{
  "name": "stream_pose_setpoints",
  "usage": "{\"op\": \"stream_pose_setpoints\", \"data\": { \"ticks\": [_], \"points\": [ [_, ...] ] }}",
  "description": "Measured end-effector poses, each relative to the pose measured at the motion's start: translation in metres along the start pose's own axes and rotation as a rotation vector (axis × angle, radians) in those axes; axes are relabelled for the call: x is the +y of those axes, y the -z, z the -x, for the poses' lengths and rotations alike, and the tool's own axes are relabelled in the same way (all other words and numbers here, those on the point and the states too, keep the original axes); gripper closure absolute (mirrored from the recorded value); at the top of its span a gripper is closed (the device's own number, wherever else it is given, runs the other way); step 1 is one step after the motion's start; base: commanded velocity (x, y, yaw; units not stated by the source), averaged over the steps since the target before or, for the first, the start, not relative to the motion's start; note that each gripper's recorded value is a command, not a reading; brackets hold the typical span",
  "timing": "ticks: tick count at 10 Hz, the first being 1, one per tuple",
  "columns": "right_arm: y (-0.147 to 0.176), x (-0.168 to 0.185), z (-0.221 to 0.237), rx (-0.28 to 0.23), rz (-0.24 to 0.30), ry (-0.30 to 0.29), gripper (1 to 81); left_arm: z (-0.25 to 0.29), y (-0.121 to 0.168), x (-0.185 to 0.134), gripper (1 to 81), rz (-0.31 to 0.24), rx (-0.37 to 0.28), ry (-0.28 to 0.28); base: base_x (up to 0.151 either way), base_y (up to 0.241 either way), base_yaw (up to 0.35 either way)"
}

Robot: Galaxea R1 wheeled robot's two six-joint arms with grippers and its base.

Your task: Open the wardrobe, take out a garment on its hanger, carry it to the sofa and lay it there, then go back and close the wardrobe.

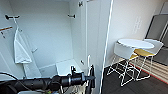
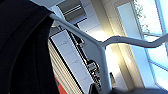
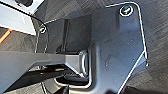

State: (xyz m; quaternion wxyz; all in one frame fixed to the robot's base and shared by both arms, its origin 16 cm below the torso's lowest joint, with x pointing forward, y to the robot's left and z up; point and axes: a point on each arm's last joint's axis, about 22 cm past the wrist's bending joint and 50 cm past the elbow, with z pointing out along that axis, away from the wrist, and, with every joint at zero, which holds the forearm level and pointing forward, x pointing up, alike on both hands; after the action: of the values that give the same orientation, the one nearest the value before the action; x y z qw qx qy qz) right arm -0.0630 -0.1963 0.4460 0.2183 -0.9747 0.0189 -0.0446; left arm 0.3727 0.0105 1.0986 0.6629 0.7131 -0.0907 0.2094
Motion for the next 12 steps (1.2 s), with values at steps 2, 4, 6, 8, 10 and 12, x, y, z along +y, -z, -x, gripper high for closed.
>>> {"op": "stream_pose_setpoints", "data": {
  "ticks": [2,4,6,8,10,12],
  "points": [
    [-0.003,-0.005,0.004,-0.002,-0.003,-0.003,1.0,0.004,0.0,0.004,81.1,0.008,-0.007,-0.004,0.0,0.0,-0.26],
    [-0.001,0.004,0.005,-0.003,0.015,0.001,1.0,0.008,-0.004,0.009,81.1,0.018,-0.016,-0.007,0.0,0.0,-0.263],
    [-0.007,-0.009,0.004,-0.002,0.002,0.001,1.0,0.014,-0.016,0.015,81.1,0.043,-0.037,-0.005,0.0,0.0,-0.264],
    [-0.009,-0.016,0.01,-0.006,-0.007,-0.003,1.0,0.016,-0.016,0.017,81.1,0.046,-0.038,-0.007,0.0,0.0,-0.264],
    [-0.006,-0.006,0.007,-0.003,0.009,0.002,1.0,0.016,-0.013,0.017,81.1,0.042,-0.038,-0.008,0.0,0.0,-0.265],
    [-0.008,-0.011,0.007,-0.003,0.002,0.004,1.0,0.017,-0.014,0.019,81.1,0.045,-0.039,-0.009,0.0,0.0,-0.268]
  ]
}}
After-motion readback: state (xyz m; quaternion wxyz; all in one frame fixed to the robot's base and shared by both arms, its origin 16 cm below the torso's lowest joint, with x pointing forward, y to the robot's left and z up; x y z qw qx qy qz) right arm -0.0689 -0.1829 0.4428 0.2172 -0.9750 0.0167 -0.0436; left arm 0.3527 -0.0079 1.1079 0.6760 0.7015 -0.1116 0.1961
